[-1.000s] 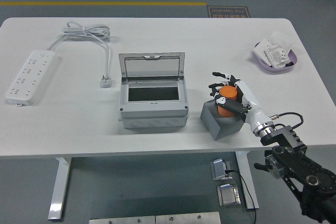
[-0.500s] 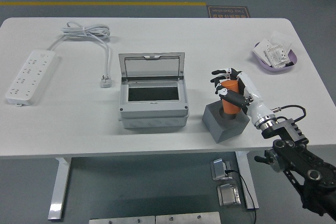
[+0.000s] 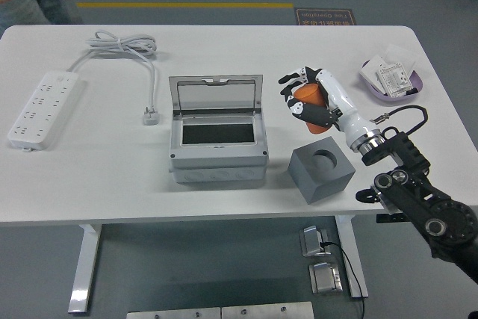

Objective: Fetch the battery,place it into the box,close the lid of the box

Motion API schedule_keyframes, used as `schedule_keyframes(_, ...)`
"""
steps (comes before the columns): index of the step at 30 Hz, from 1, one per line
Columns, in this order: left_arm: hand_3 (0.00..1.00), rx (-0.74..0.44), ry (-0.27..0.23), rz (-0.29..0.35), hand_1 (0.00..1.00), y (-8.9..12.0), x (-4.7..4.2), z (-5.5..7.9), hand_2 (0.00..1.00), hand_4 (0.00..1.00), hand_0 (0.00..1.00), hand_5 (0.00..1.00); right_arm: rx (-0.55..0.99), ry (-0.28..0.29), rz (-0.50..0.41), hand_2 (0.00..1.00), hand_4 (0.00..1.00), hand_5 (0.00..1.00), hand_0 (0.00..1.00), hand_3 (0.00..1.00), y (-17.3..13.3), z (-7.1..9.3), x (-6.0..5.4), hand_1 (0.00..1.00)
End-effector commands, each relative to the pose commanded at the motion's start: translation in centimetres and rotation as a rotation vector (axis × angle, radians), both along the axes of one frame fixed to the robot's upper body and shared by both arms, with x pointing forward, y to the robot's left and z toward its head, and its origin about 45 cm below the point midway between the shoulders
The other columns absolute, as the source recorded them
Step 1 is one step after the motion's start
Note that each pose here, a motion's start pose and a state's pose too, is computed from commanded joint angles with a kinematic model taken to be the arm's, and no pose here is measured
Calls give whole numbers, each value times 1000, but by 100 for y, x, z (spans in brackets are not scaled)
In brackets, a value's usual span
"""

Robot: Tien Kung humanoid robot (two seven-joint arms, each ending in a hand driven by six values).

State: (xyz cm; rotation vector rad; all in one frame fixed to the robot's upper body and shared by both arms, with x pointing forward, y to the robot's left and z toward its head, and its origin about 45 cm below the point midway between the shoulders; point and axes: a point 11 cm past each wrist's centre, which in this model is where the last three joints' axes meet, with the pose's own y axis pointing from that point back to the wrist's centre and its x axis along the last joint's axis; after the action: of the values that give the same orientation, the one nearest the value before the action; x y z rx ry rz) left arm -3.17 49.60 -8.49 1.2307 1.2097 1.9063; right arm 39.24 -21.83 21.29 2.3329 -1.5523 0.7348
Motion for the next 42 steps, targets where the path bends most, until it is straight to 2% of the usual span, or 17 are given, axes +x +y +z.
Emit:
schedule_keyframes(4,680,4,0,0,712,19,2,9,662,696,640,180,-121,-44,77,460,2,2,143,506,269,77,63,281)
schedule_keyframes(10,680,8,1,0,711,46,10,23,662,696,641,181,-265,-94,184,456,2,2,138,496,653,88,88,278)
schedule_keyframes(16,680,14,1,-5,711,77,28,38,663,698,641,186,-345,-113,284,454,2,2,136,494,1023,37,59,275)
schedule_keyframes(22,680,17,-2,-12,712,103,65,51,664,699,642,190,-429,-126,356,452,2,2,134,490,1243,-24,74,274)
schedule_keyframes(29,680,23,-7,-21,711,130,117,66,664,700,641,192,-474,-117,364,451,2,2,133,487,1277,-87,174,271)
schedule_keyframes(37,680,21,-15,-29,711,125,180,64,664,699,642,193,-463,-44,336,449,2,2,133,485,1141,-223,281,270)
schedule_keyframes(42,681,19,-16,-32,711,117,190,61,663,699,642,194,-429,-26,321,450,2,2,138,490,1097,-245,299,271)
